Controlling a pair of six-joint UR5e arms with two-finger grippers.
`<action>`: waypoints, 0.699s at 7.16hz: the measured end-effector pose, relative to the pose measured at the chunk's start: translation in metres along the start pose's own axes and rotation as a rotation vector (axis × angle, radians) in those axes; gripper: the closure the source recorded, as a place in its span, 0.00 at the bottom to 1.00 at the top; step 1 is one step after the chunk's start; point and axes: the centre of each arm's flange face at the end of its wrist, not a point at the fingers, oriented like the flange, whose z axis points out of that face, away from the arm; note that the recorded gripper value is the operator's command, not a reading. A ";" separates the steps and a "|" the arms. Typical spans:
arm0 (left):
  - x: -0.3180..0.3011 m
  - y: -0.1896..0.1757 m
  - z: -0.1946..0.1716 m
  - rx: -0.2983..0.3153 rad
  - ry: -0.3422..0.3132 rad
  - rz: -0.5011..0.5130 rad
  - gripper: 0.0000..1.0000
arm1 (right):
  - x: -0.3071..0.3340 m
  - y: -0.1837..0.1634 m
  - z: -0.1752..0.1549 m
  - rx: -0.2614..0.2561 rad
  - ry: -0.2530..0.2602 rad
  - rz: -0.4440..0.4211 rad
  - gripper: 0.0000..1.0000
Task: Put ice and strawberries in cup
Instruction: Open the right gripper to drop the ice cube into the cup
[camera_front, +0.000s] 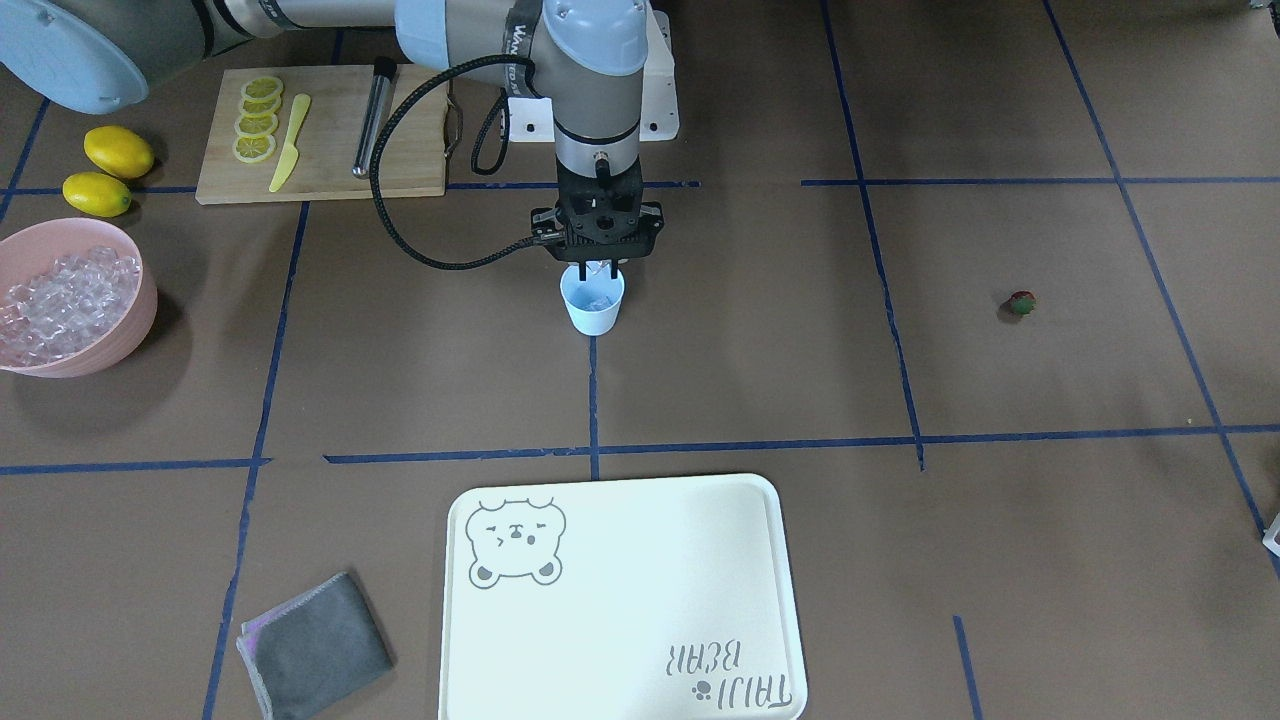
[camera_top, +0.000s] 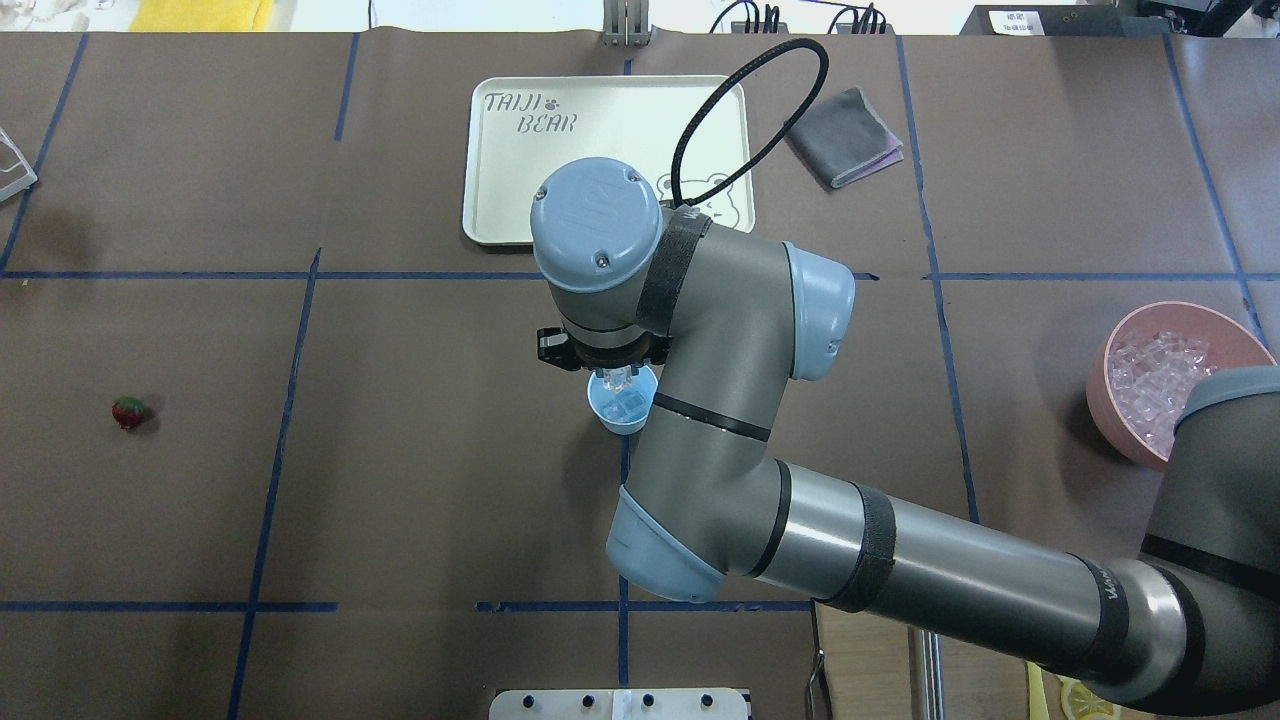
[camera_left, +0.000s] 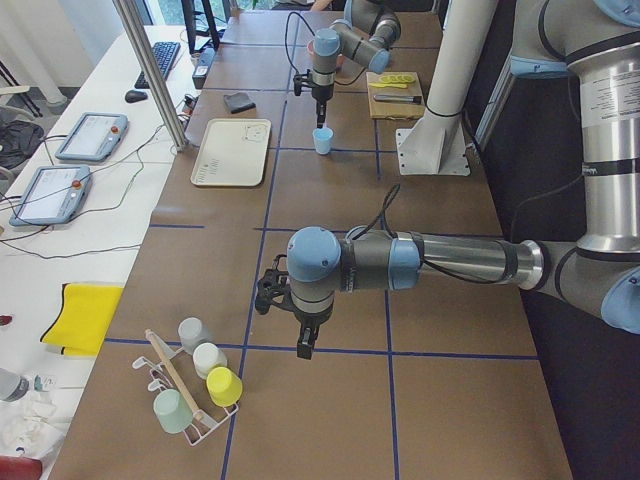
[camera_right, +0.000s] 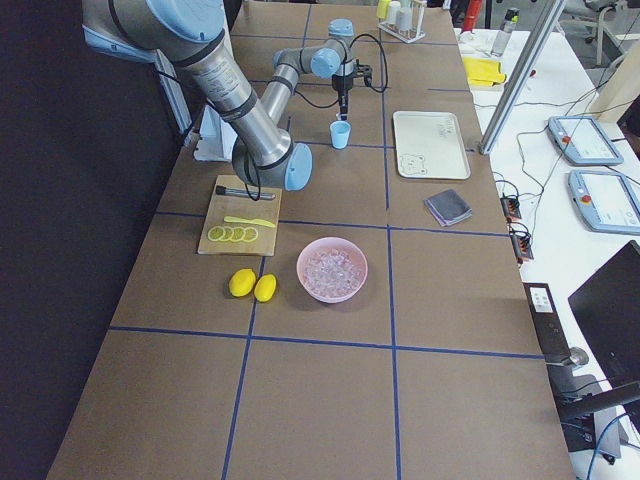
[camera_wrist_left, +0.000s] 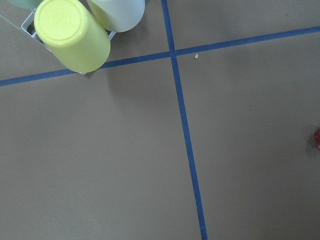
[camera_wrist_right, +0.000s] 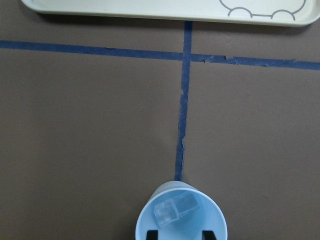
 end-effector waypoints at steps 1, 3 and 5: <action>0.000 0.001 0.000 -0.001 0.000 -0.001 0.00 | 0.001 0.001 0.002 -0.001 0.003 -0.001 0.01; 0.000 0.001 0.000 -0.001 0.000 -0.001 0.00 | 0.001 0.002 0.001 -0.002 0.001 -0.001 0.01; 0.000 0.001 0.001 -0.001 0.002 -0.001 0.00 | 0.006 -0.007 -0.009 0.011 -0.008 0.006 0.01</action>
